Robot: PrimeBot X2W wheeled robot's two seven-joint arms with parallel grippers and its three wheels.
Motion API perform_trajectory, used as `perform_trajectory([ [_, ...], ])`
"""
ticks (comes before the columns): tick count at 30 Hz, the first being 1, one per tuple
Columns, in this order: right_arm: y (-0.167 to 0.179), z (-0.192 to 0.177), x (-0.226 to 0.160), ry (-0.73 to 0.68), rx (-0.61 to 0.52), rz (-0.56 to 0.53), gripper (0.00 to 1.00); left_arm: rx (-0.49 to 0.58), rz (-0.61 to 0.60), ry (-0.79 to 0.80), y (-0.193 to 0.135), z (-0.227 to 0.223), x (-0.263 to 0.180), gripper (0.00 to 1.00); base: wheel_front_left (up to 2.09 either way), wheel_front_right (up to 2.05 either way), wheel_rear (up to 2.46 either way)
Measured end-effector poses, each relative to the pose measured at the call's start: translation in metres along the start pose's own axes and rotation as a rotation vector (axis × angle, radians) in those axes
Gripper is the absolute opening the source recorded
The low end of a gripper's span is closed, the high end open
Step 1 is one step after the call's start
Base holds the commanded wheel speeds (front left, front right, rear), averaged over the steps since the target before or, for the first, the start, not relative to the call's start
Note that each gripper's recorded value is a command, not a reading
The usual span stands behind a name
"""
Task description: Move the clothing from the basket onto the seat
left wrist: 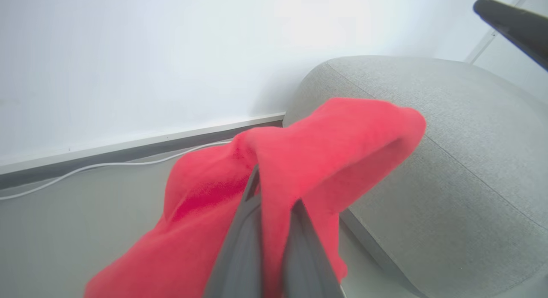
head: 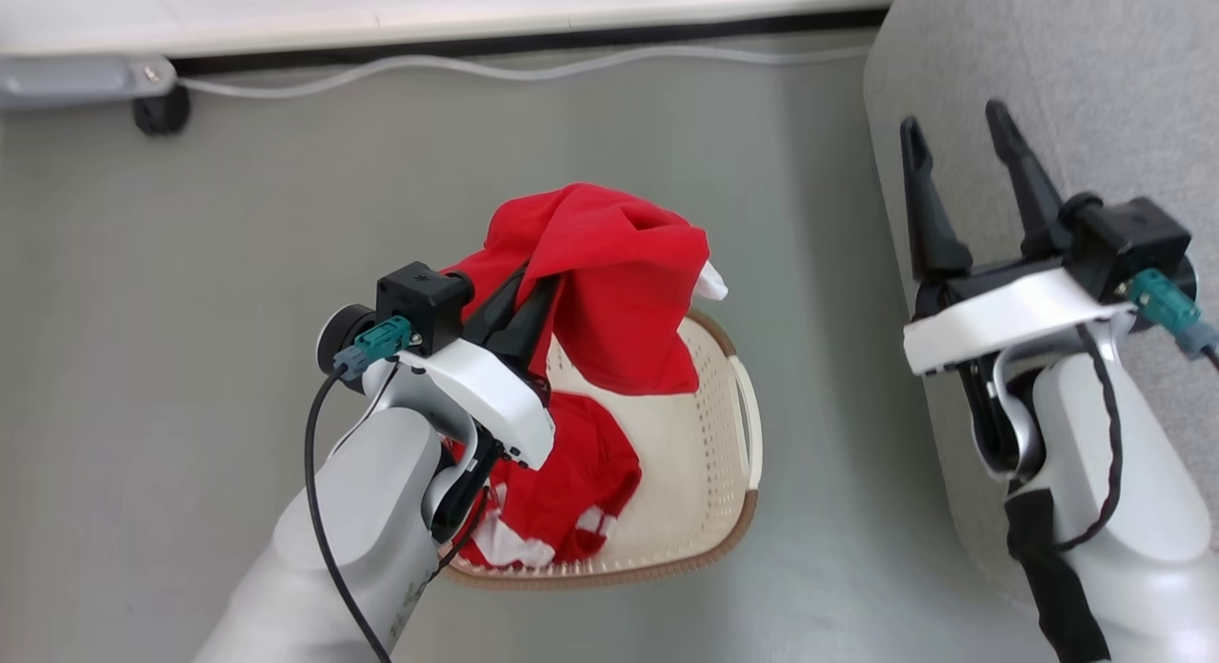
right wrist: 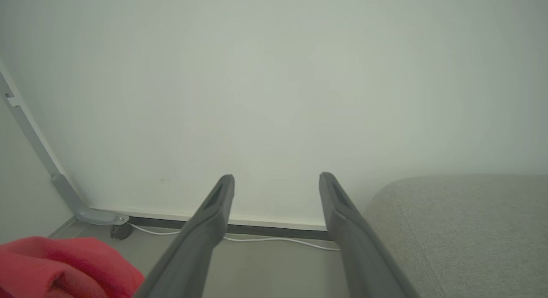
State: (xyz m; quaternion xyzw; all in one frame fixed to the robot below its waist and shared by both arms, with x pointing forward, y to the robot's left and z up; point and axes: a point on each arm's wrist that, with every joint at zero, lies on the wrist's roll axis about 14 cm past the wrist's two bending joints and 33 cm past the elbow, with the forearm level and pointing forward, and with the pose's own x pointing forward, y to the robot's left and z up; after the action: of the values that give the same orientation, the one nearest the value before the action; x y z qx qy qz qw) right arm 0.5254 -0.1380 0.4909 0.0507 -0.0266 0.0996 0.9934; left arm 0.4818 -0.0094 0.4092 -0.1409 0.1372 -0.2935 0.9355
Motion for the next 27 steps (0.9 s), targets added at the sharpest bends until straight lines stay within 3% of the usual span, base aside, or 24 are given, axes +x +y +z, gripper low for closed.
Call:
perform_trajectory([
  [21,0.021,0.026,-0.059,-0.011,0.030,0.008,1.00,0.148,-0.069,-0.378,-0.058,0.144,-0.046,0.00,0.00,0.00,0.00],
  [27,0.023,0.023,-0.068,-0.001,0.033,0.006,1.00,0.178,-0.101,-0.432,-0.072,0.163,-0.052,0.00,0.00,0.00,0.00],
])
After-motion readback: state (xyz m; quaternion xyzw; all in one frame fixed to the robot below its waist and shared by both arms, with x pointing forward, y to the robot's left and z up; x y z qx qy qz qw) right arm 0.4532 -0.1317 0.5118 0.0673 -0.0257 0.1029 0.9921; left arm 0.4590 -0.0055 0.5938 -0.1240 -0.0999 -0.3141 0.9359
